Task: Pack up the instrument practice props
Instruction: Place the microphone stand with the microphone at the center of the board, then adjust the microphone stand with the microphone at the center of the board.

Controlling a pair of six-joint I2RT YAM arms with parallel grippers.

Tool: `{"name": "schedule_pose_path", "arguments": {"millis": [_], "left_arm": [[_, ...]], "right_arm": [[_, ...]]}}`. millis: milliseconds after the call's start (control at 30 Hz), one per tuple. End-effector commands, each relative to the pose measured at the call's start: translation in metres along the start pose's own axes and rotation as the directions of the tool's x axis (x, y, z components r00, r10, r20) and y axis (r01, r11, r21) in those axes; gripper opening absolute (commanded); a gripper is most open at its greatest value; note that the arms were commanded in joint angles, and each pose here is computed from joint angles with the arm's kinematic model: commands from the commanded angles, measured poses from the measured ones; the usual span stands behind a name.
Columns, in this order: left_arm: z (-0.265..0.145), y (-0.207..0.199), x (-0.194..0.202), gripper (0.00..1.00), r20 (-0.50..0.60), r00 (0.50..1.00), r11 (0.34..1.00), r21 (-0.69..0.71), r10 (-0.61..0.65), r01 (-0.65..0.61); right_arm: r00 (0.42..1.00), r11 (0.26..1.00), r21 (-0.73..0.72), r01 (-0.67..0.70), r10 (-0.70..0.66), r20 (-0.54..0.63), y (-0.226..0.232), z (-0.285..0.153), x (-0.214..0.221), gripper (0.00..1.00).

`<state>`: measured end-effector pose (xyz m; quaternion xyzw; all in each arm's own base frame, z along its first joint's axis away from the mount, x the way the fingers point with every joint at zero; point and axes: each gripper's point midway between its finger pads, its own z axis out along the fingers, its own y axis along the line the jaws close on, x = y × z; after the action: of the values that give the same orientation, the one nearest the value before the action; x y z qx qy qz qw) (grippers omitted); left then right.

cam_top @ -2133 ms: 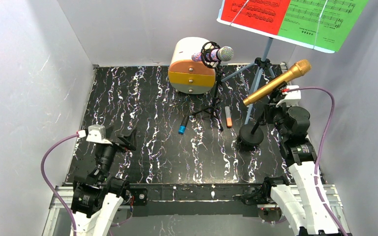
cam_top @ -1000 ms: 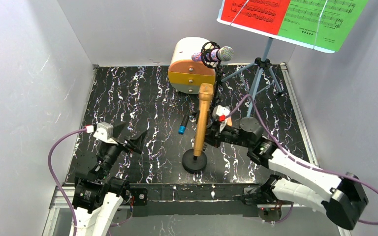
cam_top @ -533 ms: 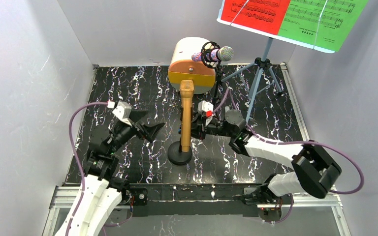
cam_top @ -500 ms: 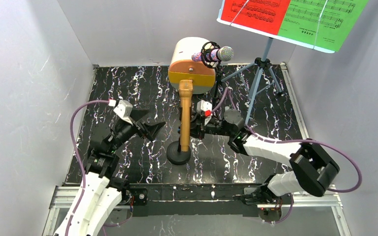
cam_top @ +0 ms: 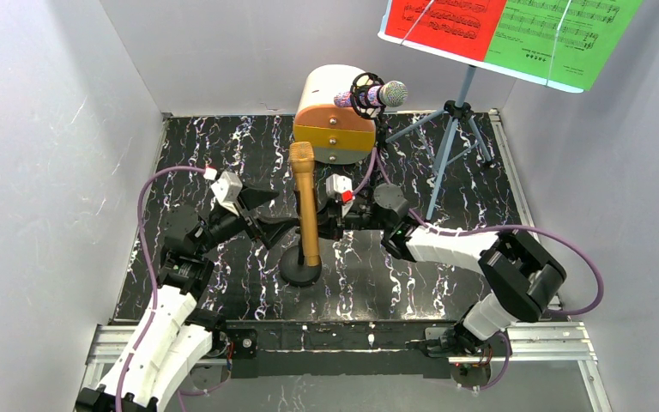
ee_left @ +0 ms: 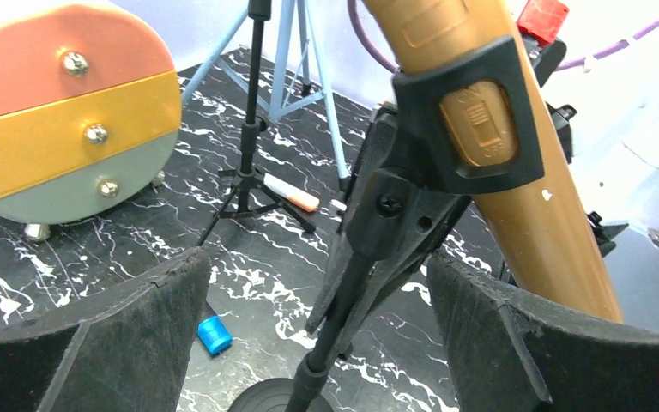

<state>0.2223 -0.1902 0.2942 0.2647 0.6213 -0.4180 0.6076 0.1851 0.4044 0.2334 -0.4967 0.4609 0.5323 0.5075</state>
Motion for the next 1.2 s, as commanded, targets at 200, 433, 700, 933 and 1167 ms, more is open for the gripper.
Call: {"name": "schedule_pose_path", "arguments": {"millis": [200, 433, 700, 933, 1167], "left_arm": [[-0.011, 0.002, 0.019, 0.95, -0.074, 0.997, 0.999, -0.034, 0.018, -0.020], [-0.006, 0.001, 0.024, 0.95, -0.056, 0.998, 1.000, -0.007, -0.023, 0.022], [-0.006, 0.000, 0.029, 0.93, -0.067, 0.997, 0.999, 0.004, -0.037, 0.038], [-0.005, 0.002, 0.028, 0.92, -0.058, 0.998, 0.999, -0.008, -0.039, 0.038], [-0.013, 0.023, 0.030, 0.95, -0.083, 0.996, 0.989, -0.149, -0.027, 0.014]], "right_arm": [[0.976, 0.983, 0.059, 0.171, -0.177, 0.123, -0.011, 0.025, -0.050, 0.03], [0.976, 0.981, 0.024, 0.193, -0.194, 0.098, -0.009, 0.036, -0.042, 0.05], [0.982, 0.985, 0.075, 0.154, -0.161, 0.094, -0.013, 0.036, -0.035, 0.05], [0.986, 0.985, 0.097, 0.144, -0.152, 0.074, -0.013, 0.032, -0.030, 0.02], [0.984, 0.939, 0.326, 0.110, -0.149, 0.098, -0.035, 0.017, -0.035, 0.01]]}}
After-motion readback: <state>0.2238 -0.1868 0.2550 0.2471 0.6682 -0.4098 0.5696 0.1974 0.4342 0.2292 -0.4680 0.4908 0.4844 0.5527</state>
